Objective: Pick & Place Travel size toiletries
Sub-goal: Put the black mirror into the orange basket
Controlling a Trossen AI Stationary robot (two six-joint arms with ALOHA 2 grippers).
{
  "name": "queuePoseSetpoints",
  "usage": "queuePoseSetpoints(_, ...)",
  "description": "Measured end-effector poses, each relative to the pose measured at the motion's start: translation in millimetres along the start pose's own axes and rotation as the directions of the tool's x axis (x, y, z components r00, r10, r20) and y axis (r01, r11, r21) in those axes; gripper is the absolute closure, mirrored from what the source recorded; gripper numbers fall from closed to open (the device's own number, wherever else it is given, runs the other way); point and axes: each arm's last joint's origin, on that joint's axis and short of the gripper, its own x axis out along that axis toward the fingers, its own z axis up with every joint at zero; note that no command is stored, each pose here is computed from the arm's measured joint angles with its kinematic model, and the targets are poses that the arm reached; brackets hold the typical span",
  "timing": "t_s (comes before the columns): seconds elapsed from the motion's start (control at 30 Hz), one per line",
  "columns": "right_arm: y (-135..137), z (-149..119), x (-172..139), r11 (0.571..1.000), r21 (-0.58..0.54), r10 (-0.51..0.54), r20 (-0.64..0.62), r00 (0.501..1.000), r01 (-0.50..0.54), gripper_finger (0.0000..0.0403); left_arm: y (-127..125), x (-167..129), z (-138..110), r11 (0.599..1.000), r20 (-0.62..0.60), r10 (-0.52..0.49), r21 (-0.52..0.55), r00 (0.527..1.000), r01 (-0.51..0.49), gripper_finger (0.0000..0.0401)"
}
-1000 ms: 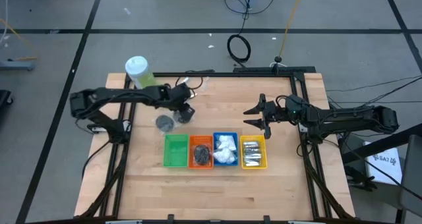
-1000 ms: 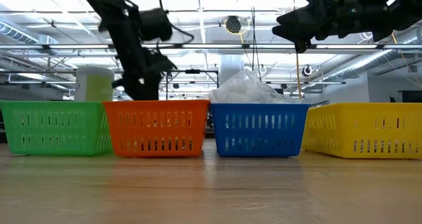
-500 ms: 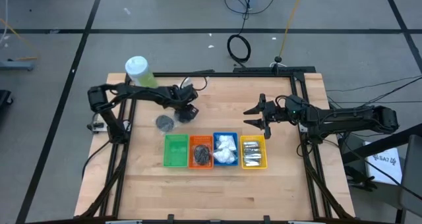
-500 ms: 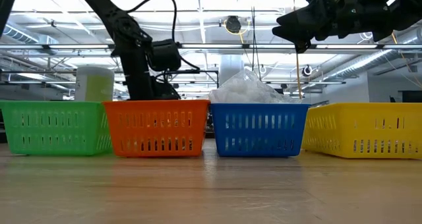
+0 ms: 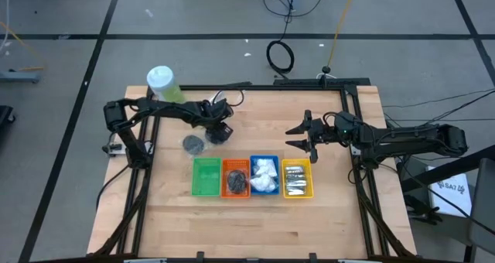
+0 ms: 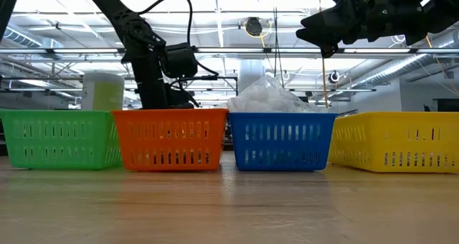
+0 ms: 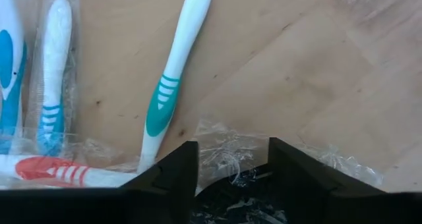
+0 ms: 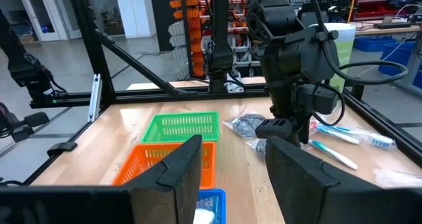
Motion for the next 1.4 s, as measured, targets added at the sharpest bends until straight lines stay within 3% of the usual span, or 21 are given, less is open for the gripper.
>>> queuePoseSetpoints(0.23, 0, 0, 0, 1.000, 0.000, 0.000, 0.000, 1.000, 0.000, 0.0248, -1, 0, 3, 0.999, 0.032, -0.011, -0.040, 0.999, 0.012, 0.0306)
queuePoseSetpoints(0.4, 0, 0, 0, 1.000, 0.000, 0.000, 0.000, 1.000, 0.000, 0.0248, -1, 0, 5, 0.997, 0.052, -0.020, -0.074, 0.998, 0.024, 0.0317)
queuePoseSetpoints(0.53, 0, 0, 0, 1.000, 0.000, 0.000, 0.000, 1.000, 0.000, 0.0248, -2, 0, 6, 0.996, 0.058, -0.023, -0.089, 0.998, 0.028, 0.0285)
queuePoseSetpoints(0.83, 0, 0, 0, 1.000, 0.000, 0.000, 0.000, 1.000, 0.000, 0.0248, 2, 1, 9, 0.996, 0.069, -0.025, -0.083, 0.997, 0.031, 0.0130)
queuePoseSetpoints(1.0, 0, 0, 0, 1.000, 0.000, 0.000, 0.000, 1.000, 0.000, 0.0248, 6, 1, 13, 0.986, 0.065, -0.094, -0.131, 0.993, 0.102, 0.0076)
queuePoseSetpoints(1.17, 0, 0, 0, 1.000, 0.000, 0.000, 0.000, 1.000, 0.000, 0.0248, 2, 1, 12, 0.982, 0.068, -0.118, -0.140, 0.991, 0.127, 0.0063)
queuePoseSetpoints(1.4, 0, 0, 0, 1.000, 0.000, 0.000, 0.000, 1.000, 0.000, 0.0248, -8, -1, 8, 0.987, 0.071, -0.105, -0.114, 0.992, 0.113, 0.0096)
